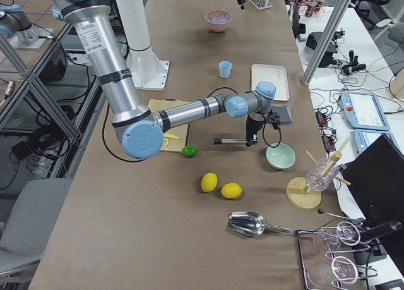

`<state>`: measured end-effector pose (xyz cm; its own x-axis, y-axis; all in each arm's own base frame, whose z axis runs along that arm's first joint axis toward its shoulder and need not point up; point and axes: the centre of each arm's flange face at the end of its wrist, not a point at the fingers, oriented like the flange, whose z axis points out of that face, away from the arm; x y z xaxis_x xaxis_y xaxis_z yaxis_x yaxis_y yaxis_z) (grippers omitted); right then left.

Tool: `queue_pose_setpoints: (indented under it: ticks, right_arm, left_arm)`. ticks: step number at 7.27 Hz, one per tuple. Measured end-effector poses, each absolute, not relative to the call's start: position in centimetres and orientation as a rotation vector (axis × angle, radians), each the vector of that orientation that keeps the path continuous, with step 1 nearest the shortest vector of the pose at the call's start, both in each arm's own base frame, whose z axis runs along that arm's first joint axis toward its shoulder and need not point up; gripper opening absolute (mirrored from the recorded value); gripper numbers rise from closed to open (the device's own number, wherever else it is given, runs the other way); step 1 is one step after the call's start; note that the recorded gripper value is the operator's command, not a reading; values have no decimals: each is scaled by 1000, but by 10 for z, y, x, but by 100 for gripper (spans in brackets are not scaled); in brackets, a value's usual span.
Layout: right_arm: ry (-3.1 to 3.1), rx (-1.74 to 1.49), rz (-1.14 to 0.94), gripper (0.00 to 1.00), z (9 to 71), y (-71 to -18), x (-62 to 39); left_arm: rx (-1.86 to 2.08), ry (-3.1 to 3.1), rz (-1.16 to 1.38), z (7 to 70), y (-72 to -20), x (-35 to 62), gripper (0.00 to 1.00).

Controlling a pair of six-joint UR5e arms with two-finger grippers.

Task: Mash ice and strawberries in cup
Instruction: 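Lower the muddler onto the table near the green bowl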

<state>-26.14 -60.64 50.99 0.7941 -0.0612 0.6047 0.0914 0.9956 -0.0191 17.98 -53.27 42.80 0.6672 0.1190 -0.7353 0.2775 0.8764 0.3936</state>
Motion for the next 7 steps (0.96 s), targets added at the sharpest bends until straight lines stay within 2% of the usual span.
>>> queue_pose_setpoints:
  ticks: [4,5,6,7]
  right_arm:
    - [-629,-99,-57,0,525,-599,-286]
    - [-625,-104,-55,10,528,-599,-286]
    - [-622,-106,-55,97,530,-600,-287]
    - [-621,-107,-54,100,530,-600,-287]
  left_arm:
    - [537,807,-72,429,-557,191,98]
    - [540,805,-67,428,-558,192,98]
    - [542,805,-65,427,-559,192,98]
    - [543,806,-64,426,-559,193,98]
